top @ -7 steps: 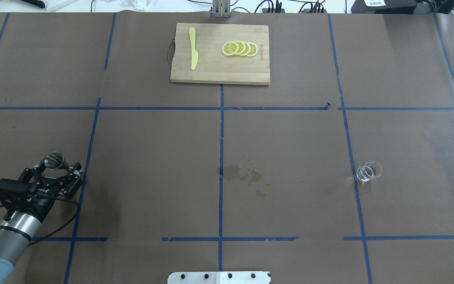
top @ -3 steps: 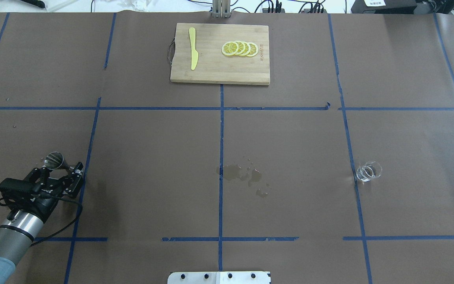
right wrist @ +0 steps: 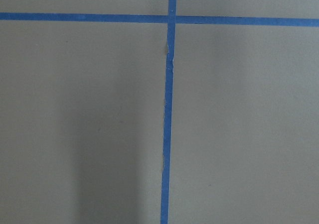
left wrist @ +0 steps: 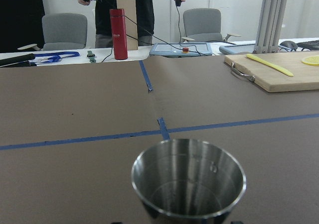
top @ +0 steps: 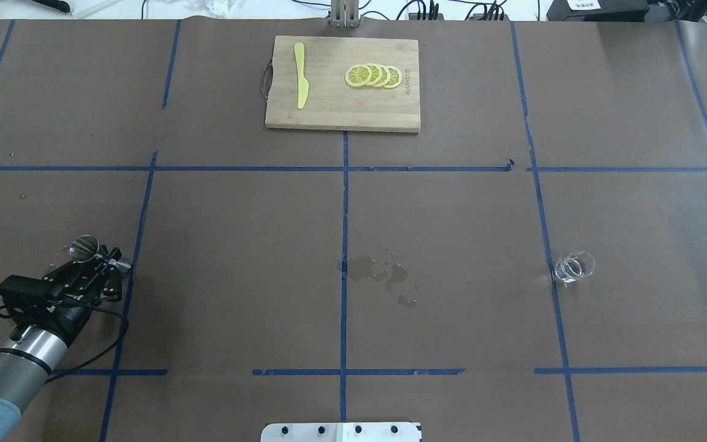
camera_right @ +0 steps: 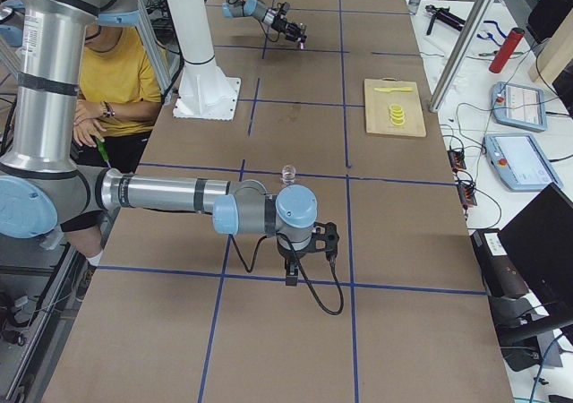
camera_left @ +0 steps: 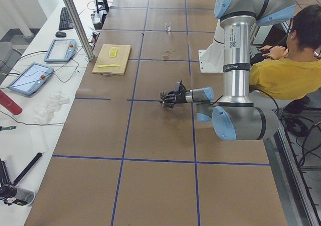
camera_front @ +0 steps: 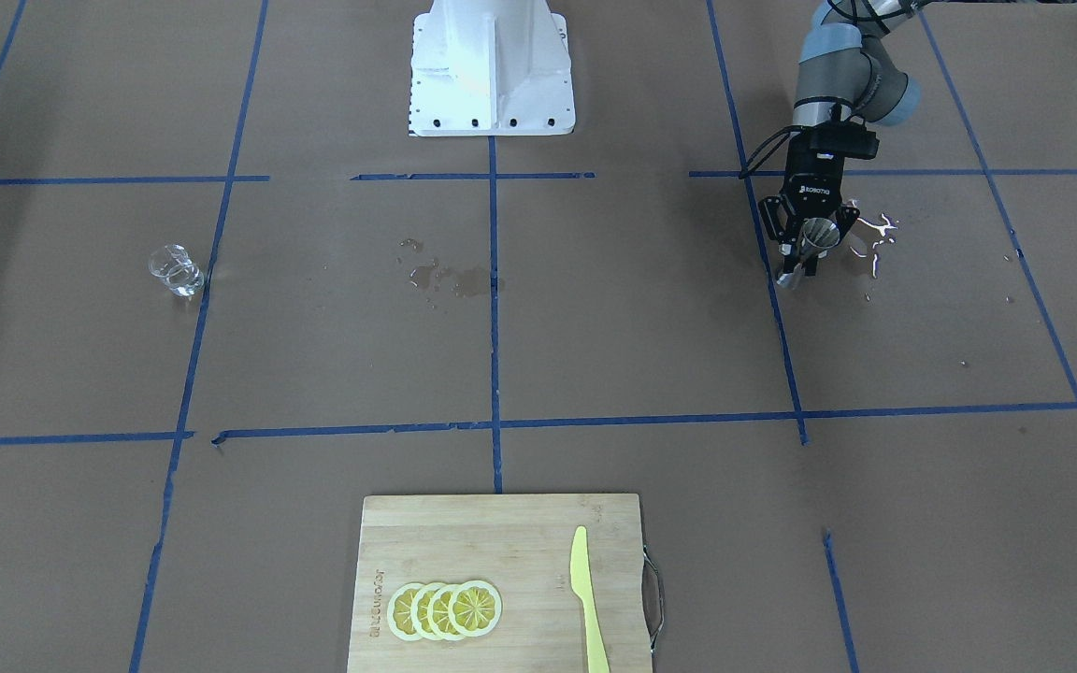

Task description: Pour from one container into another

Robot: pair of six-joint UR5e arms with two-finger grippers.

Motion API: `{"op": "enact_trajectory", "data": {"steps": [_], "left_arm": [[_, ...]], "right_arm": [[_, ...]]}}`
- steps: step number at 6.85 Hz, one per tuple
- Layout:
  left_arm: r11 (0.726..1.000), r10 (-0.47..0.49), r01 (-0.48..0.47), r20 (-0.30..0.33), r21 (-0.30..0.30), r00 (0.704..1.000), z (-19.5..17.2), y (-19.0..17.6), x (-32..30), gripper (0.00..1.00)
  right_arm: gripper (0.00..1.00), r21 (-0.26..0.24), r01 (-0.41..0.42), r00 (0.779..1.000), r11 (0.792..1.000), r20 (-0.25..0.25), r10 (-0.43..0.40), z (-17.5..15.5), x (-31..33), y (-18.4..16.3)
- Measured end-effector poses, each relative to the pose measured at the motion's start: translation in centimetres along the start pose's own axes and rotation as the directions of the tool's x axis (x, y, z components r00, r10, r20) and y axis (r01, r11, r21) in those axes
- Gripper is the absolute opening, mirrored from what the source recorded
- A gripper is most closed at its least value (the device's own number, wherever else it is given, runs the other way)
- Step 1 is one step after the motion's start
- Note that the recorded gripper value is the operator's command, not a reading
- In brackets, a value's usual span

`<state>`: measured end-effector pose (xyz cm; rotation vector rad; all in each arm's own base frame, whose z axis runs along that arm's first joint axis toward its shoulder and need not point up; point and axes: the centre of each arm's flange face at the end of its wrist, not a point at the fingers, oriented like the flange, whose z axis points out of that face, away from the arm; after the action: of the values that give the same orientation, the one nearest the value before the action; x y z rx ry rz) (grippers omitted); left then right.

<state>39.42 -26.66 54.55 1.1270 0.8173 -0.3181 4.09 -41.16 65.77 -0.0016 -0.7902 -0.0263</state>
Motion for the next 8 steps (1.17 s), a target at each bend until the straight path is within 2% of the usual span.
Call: {"op": "enact_trajectory", "data": {"steps": [3, 4, 5, 6, 8], "left_arm": [[0.998, -0.063, 0.064, -0.027, 0.028, 0.998, -0.1, -1.5, -0.2, 0.0], [0.996, -0.078, 0.079, -0.034, 0.035, 0.996, -0.1, -1.8, -0.2, 0.0], [0.996, -0.081, 0.083, -0.046, 0.042, 0.996, 0.1, -2.1, 0.7, 0.0], [0.997, -0.056, 0.059, -0.074, 0.045, 0.996, 0.6, -2.7, 3.2, 0.0], [0.996, 0.064, -0.057, -0.122, 0.064, 0.99, 1.5, -4.4, 7.6, 0.0]], "right_arm": [[1.0, 0.005, 0.003, 1.0, 1.0, 0.0, -0.003, -0.2, -0.2, -0.2], [1.0, 0.005, 0.001, 1.0, 1.0, 0.008, -0.001, -0.2, -0.3, -0.2], [1.0, 0.015, 0.012, 0.999, 1.0, 0.038, -0.013, -0.3, -0.7, -0.3], [1.0, 0.048, 0.052, 0.996, 0.998, 0.075, -0.055, -0.6, -1.6, -0.6], [1.0, 0.126, 0.109, 0.986, 0.986, 0.114, -0.123, -0.9, -4.7, -1.5]]}}
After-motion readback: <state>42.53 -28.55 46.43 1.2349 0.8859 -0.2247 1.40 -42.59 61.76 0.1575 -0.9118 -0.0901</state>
